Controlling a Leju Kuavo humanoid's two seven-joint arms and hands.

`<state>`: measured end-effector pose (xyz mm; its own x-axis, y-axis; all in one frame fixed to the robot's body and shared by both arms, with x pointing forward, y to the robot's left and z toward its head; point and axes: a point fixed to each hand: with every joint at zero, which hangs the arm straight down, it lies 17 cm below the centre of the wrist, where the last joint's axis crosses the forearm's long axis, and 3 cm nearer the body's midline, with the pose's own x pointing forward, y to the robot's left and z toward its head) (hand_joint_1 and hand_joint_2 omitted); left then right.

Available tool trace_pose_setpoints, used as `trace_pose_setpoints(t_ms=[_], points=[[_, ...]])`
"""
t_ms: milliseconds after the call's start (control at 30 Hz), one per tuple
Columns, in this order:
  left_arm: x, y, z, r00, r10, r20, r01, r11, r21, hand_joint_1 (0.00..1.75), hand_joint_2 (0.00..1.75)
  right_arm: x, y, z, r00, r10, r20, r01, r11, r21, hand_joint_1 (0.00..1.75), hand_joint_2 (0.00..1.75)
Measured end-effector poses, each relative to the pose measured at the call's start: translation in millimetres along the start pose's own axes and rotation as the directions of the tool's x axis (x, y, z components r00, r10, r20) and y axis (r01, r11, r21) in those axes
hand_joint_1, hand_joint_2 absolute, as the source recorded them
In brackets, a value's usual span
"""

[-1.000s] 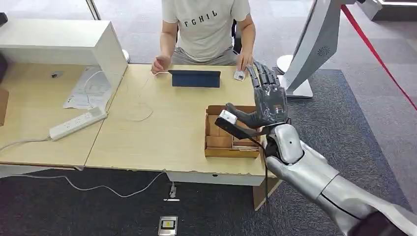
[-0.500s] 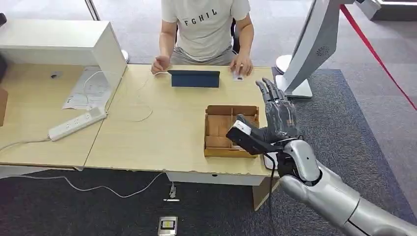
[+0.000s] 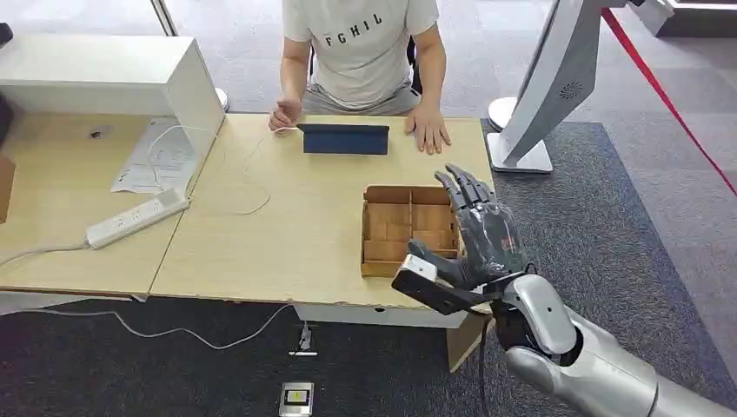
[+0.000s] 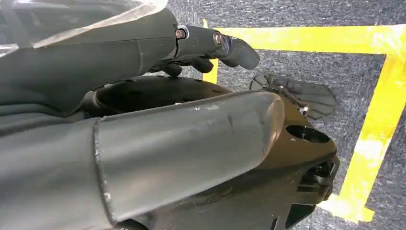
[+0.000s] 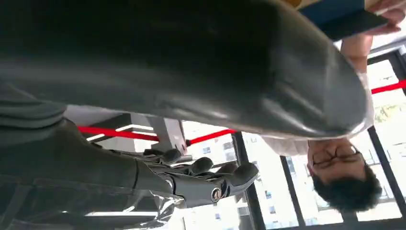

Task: Pass the card to the sensor for recognition and then transmit it.

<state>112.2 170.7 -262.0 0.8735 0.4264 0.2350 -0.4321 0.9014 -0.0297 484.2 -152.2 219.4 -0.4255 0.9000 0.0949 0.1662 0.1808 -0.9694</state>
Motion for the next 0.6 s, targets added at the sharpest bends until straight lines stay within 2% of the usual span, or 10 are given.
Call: trace_pose_setpoints(t_ms=[33,67,333,600], points=[[0.1,-0.3,0.0,1.000,0.000,0.001,0.000,1.000,-0.001,0.00,0.00,3.1,6.1,4.3,1.000,0.004,0.003,-0.004,1.000,0.016,0.00,0.00],[0.2,-0.3,0.1,1.000,0.001,0.001,-0.001,1.000,-0.002,0.00,0.00,6.6,11.9,8.5,1.000,0.004,0.008,-0.004,0.999,0.032,0.00,1.75],[-1.6,0.2,0.0,1.000,0.000,-0.010,0.000,1.000,0.001,0.00,0.00,12.9,51.0,30.3,0.999,0.037,-0.002,-0.036,0.988,0.149,0.00,1.75],[-1.6,0.5,-0.1,1.000,-0.001,-0.010,0.001,1.000,0.003,0.00,0.00,11.0,68.4,32.5,0.997,0.070,-0.012,-0.067,0.982,0.179,0.00,1.75]])
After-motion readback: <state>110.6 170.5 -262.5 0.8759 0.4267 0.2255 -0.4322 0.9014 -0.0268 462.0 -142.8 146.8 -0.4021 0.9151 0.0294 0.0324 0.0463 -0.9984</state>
